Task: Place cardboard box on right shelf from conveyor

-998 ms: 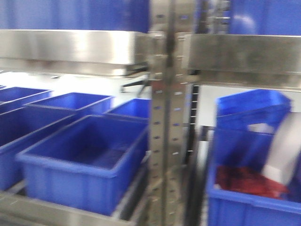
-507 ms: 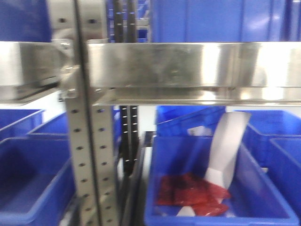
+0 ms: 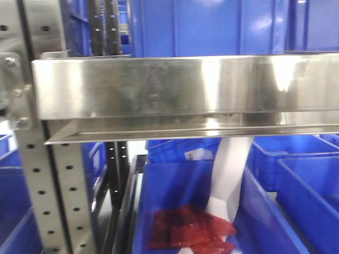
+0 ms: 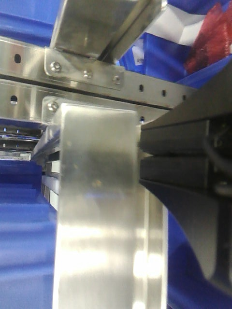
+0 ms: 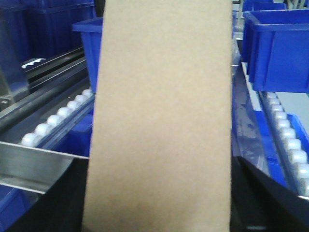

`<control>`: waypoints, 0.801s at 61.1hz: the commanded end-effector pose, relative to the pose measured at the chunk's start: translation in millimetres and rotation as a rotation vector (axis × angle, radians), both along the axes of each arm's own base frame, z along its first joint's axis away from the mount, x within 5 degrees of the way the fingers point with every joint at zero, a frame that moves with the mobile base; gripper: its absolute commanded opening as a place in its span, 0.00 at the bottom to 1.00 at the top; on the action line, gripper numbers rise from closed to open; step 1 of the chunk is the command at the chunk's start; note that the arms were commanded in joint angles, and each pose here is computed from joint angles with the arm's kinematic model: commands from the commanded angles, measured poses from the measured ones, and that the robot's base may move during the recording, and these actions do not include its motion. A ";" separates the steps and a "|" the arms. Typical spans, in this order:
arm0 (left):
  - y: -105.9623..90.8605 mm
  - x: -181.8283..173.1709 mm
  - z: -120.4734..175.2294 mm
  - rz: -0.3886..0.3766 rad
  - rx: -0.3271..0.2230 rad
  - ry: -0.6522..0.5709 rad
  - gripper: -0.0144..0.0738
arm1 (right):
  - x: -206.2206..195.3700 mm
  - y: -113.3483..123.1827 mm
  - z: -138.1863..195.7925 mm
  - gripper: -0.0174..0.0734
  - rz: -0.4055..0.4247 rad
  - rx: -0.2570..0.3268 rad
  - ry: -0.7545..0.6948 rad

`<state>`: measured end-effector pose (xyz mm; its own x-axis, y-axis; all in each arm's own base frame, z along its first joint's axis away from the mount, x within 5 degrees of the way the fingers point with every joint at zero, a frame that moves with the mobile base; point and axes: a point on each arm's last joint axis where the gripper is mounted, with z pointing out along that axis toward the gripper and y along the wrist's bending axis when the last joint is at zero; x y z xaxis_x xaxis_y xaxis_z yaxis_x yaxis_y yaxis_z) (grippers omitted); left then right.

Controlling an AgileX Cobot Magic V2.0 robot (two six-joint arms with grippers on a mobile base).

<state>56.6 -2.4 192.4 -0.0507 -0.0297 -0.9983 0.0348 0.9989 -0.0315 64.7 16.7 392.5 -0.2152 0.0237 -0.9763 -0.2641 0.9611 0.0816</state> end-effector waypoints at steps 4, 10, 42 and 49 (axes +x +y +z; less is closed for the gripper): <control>2.0 -0.6 5.6 0.031 -0.008 -0.093 0.03 | -0.7 0.0 18.1 0.41 0.006 0.018 -0.121; 1.9 -0.6 5.6 0.030 -0.008 -0.093 0.03 | -0.7 0.0 18.1 0.41 0.006 0.018 -0.121; 1.9 -0.6 5.6 0.030 -0.008 -0.093 0.03 | -0.7 0.0 18.1 0.41 0.006 0.018 -0.121; 1.9 -0.6 5.6 0.030 -0.008 -0.093 0.03 | -0.7 0.0 18.1 0.41 0.006 0.018 -0.121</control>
